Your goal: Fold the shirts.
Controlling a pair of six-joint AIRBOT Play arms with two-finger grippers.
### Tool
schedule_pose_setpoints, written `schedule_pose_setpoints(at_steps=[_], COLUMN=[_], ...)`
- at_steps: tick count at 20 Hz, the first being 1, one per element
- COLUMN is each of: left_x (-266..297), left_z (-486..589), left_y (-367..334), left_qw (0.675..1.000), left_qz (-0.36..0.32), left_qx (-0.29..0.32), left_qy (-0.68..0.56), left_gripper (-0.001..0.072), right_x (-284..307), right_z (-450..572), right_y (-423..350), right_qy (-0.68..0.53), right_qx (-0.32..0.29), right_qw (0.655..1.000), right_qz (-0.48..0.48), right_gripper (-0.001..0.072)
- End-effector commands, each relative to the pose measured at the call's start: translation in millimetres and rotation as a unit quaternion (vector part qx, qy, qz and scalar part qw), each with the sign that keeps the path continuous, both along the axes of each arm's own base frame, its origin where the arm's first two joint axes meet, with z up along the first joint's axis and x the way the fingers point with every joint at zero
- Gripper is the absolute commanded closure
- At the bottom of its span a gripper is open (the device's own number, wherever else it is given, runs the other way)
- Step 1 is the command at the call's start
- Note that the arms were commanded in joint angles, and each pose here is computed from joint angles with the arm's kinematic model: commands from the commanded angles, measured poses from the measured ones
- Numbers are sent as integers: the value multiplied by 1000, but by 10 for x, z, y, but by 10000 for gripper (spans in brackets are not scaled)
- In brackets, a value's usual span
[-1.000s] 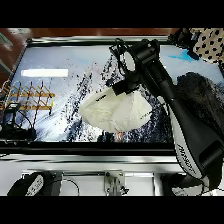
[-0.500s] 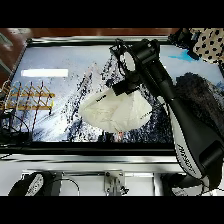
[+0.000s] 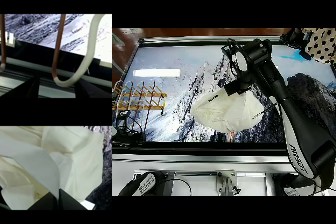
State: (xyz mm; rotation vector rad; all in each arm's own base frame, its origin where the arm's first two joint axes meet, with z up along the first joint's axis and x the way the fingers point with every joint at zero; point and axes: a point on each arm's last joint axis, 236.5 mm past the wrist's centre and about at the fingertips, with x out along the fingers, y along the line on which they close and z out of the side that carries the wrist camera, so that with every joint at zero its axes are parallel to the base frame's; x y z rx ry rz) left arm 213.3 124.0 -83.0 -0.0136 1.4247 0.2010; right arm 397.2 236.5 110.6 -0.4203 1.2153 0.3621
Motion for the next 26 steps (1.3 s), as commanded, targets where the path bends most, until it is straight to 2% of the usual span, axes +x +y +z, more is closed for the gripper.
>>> schedule_pose_setpoints(at_steps=[1, 5, 6, 10, 12, 14, 15, 21, 26], left_x=[36, 111, 118, 138, 118, 146, 175, 504, 596], left_z=[-119, -136, -160, -268, -323, -318, -292, 308, 959], left_y=[22, 58, 62, 69, 58, 70, 85, 164, -50], left_qw=[1000, 1000, 1000, 1000, 1000, 1000, 1000, 998, 987], left_qz=[-3, -4, -4, -5, -13, -18, -18, -9, 3], left_qx=[-4, 2, 1, -3, -7, -4, -2, 12, 2], left_qy=[8, -4, -3, 4, 14, 10, 6, -61, -160], left_gripper=[229, 256, 307, 324, 443, 596, 645, 646, 647], right_x=[11, 4, -4, -52, -76, -81, -78, -53, -14], right_z=[1, -2, -5, -21, -28, -29, -29, -20, -7], right_y=[13, 9, 4, -30, -47, -50, -48, -32, -8], right_qy=[-2, -1, 1, 12, 17, 18, 18, 12, 3], right_qx=[2, 1, 0, -7, -10, -11, -11, -9, -5], right_qw=[1000, 1000, 1000, 1000, 1000, 1000, 1000, 1000, 1000], right_qz=[1, 0, 0, -2, -3, -3, -3, 2, 8], right_gripper=[637, 637, 637, 637, 637, 637, 637, 637, 637])
